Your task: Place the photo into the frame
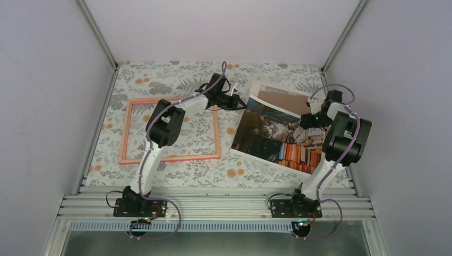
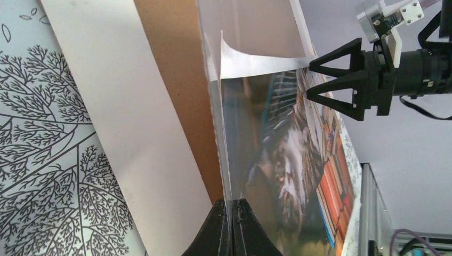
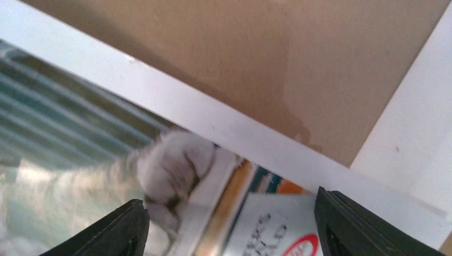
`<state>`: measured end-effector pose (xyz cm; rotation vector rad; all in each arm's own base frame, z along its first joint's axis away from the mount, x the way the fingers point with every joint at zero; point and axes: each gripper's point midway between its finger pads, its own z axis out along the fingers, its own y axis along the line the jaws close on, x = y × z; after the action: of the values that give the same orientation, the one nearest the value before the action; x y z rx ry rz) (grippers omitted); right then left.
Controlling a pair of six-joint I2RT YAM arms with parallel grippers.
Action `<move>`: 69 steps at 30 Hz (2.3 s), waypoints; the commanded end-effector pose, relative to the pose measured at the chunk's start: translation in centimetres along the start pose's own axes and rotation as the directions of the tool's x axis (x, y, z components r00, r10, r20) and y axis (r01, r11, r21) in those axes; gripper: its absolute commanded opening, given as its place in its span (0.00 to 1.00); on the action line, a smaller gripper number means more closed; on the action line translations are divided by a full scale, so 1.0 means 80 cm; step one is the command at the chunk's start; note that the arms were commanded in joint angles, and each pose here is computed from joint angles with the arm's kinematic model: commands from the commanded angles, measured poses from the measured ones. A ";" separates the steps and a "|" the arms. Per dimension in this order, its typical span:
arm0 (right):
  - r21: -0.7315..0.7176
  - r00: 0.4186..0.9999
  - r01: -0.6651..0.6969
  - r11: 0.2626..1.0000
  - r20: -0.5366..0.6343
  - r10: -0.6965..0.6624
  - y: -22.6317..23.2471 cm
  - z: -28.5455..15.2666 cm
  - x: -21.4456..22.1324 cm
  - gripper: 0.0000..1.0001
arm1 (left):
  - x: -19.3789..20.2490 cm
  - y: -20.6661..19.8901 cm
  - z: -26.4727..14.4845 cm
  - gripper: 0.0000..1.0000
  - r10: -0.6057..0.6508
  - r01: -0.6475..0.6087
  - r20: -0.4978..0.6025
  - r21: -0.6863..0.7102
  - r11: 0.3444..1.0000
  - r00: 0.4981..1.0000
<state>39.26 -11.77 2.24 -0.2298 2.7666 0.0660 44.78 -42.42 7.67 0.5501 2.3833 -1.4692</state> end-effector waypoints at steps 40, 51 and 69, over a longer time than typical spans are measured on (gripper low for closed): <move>-0.324 0.998 -0.054 0.945 -0.034 0.046 0.128 -0.031 0.091 0.53 | -0.132 -0.126 -0.105 0.02 0.291 -0.185 0.303 -0.333 0.924 0.907; -0.093 0.970 0.143 0.985 -0.186 -0.158 0.095 -0.005 0.152 0.27 | -0.143 -0.129 -0.122 0.02 0.322 -0.206 0.315 -0.348 0.914 0.893; 0.113 0.923 0.251 0.961 -0.328 -0.203 0.002 -0.015 0.188 0.26 | -0.141 -0.106 -0.194 0.02 0.331 -0.189 0.332 -0.394 0.899 0.883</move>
<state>31.40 -10.79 1.58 -0.5354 2.7289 -0.1314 50.07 -35.93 21.68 0.4245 2.1775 -0.9149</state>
